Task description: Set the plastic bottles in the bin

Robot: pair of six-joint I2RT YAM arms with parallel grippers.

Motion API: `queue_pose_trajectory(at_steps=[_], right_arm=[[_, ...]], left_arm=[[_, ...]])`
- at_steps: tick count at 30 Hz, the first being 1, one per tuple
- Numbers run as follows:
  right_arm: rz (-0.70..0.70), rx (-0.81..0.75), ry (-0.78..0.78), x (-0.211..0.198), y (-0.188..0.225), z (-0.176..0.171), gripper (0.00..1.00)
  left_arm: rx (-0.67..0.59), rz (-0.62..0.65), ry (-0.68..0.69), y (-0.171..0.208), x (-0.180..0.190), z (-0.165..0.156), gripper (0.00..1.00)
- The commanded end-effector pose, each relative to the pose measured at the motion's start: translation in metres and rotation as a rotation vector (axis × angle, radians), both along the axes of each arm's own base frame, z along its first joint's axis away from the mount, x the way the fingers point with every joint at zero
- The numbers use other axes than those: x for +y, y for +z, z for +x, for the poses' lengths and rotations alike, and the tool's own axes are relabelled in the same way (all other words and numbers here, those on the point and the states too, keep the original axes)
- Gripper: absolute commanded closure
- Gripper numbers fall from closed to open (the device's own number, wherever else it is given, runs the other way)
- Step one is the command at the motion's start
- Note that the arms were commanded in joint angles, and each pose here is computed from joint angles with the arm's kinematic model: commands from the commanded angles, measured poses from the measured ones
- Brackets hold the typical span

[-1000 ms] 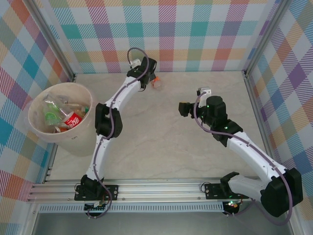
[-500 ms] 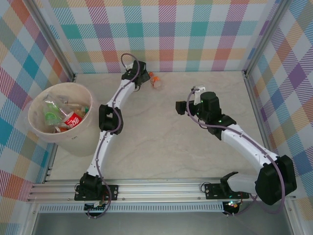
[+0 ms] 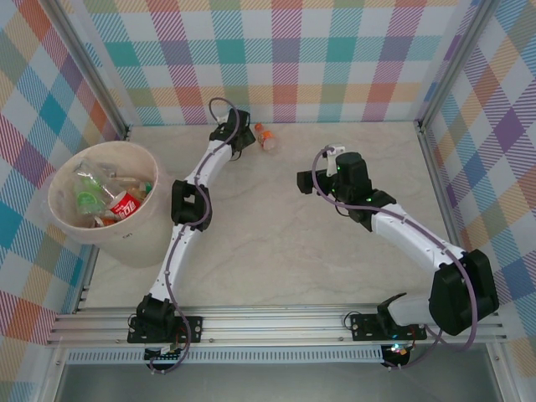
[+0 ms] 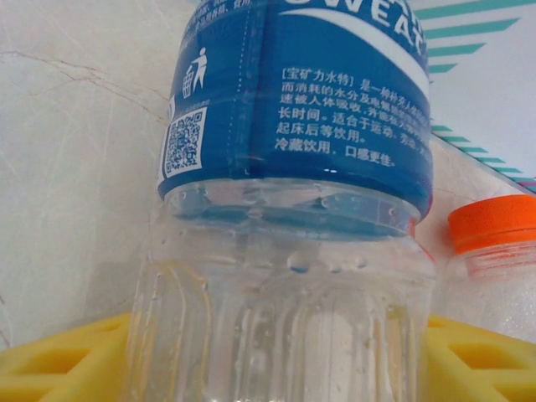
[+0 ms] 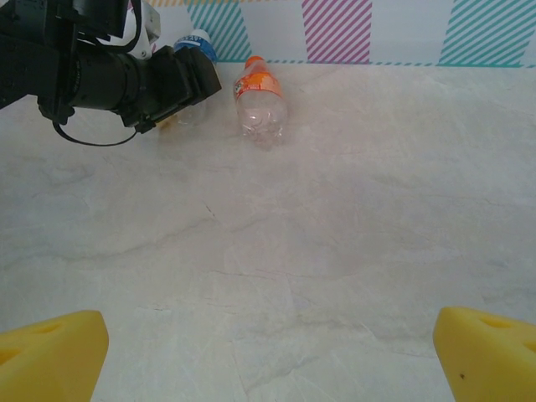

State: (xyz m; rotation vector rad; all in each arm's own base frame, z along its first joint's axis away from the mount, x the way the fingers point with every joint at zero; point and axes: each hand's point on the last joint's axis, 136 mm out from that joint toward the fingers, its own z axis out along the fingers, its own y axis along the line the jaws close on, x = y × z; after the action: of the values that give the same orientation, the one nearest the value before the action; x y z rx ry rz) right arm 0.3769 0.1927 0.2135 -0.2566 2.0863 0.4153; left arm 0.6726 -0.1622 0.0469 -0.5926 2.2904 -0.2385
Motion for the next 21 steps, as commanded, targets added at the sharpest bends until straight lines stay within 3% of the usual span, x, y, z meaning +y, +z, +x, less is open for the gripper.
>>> queue_pose_trajectory(at_steps=[1, 12, 21], right_arm=[[0.018, -0.032, 0.009, 0.002, 0.017, 0.004, 0.00], [0.111, -0.103, 0.125, 0.017, 0.038, -0.015, 0.00], [0.207, -0.150, 0.260, 0.032, 0.056, -0.042, 0.00]], left_arm=[[0.003, -0.010, -0.010, 0.007, 0.003, 0.000, 0.33], [0.014, 0.018, -0.088, 0.041, -0.007, -0.016, 0.41], [-0.036, 0.096, -0.119, 0.095, -0.022, -0.057, 0.43]])
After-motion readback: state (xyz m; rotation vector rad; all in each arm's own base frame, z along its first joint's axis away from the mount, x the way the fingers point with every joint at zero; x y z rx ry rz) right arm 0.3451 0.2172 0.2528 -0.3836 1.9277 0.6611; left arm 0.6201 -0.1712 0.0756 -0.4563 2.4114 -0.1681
